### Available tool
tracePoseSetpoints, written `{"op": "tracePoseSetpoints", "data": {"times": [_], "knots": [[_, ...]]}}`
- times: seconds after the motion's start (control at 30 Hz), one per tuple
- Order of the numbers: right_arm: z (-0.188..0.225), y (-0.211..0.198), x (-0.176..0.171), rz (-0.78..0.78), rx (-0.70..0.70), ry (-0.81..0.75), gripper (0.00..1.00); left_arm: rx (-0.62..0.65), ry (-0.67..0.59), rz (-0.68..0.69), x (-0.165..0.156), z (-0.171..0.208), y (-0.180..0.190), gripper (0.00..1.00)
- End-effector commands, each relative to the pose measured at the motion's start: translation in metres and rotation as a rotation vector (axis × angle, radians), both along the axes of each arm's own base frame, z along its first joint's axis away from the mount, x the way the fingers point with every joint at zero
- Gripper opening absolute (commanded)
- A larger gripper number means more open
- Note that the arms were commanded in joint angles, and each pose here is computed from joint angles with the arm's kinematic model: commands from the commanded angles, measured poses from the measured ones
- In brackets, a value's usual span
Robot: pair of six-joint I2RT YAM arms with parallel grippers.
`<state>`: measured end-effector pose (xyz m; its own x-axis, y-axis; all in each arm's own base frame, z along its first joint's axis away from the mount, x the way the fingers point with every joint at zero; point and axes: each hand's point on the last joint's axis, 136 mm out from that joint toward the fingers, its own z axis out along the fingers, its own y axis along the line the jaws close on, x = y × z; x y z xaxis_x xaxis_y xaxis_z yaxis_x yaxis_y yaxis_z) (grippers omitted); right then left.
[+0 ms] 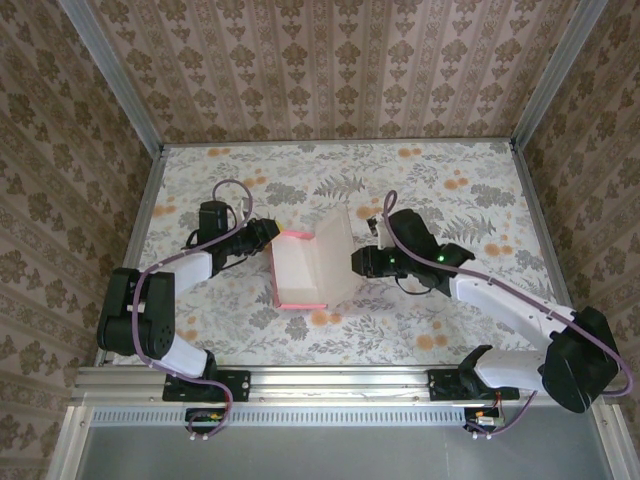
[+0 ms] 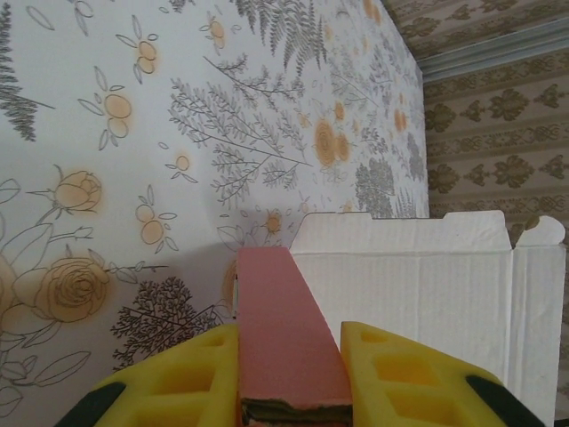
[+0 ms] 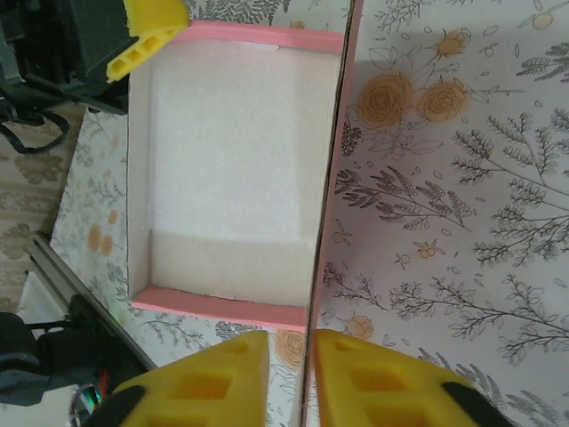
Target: Fold the paper box
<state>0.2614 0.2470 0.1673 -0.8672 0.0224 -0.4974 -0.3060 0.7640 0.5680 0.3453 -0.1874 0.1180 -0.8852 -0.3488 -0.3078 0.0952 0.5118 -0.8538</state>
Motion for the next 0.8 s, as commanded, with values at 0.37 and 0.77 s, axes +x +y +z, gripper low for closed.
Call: {"op": "tracePoseSetpoints", "data": {"times": [0.37, 0.77], "knots": [[0.013, -0.039, -0.010, 0.200, -0.423, -0.028, 0.01, 0.128, -0.155, -0.077, -0.004, 0.017, 0.018, 0.70], [0.024, -0.034, -0.008, 0.406, -0.563, -0.037, 0.00, 0.316, -0.643, -0.418, -0.025, 0.065, -0.031, 0.69]]}}
